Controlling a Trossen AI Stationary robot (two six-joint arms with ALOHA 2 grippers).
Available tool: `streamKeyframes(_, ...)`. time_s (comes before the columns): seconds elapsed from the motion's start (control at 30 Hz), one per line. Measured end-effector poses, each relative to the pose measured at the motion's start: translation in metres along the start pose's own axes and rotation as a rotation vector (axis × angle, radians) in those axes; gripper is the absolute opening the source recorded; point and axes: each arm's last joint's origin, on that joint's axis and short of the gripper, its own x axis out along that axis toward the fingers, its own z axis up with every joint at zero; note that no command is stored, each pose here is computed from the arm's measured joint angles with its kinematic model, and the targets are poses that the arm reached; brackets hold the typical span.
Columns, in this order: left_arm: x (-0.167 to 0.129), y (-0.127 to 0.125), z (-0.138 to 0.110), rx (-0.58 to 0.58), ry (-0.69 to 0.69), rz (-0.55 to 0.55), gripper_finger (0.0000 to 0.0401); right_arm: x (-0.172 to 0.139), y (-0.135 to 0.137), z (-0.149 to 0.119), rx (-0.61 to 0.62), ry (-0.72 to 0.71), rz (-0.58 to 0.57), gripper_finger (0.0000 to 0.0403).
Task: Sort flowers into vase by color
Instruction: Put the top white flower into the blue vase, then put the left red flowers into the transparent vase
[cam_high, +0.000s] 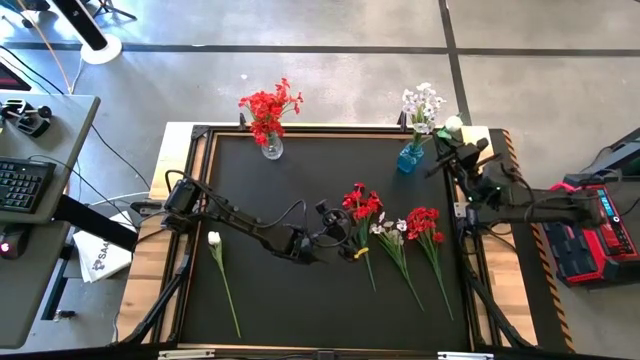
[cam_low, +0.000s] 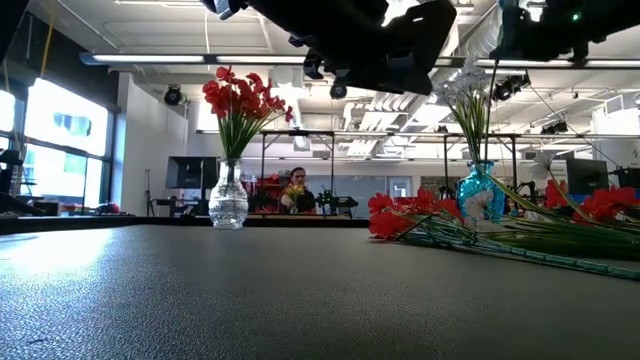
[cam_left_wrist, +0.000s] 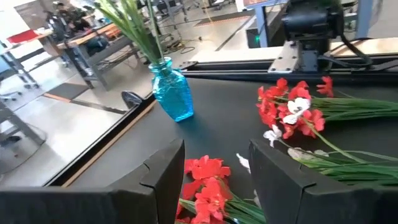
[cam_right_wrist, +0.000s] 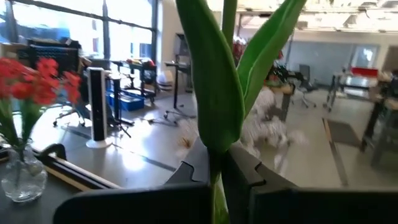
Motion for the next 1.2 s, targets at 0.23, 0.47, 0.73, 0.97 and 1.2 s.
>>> streamKeyframes(0.23, 0.000, 0.000, 0.000, -0.009, 0.000, -0.004, 0.0165, 0.007, -0.003, -0.014, 0.035, 0.089, 0.004, 0.0000)
streamKeyframes(0.47, 0.001, 0.001, 0.000, -0.010, 0.001, -0.002, 0.0165, 0.021, -0.007, -0.017, 0.056, 0.196, 0.047, 0.0000)
streamKeyframes(0.73, 0.001, 0.001, 0.000, -0.017, 0.001, -0.002, 0.0165, 0.035, -0.007, -0.029, 0.040, 0.294, 0.077, 0.0059)
streamKeyframes(0.97, 0.000, 0.000, 0.000, -0.018, 0.000, -0.003, 0.0165, 0.033, -0.013, -0.017, 0.031, 0.386, 0.083, 0.0179)
streamKeyframes(1.2, 0.000, 0.000, 0.000, -0.027, 0.000, -0.002, 0.0165, 0.025, -0.020, 0.011, 0.040, 0.568, 0.131, 0.0232)
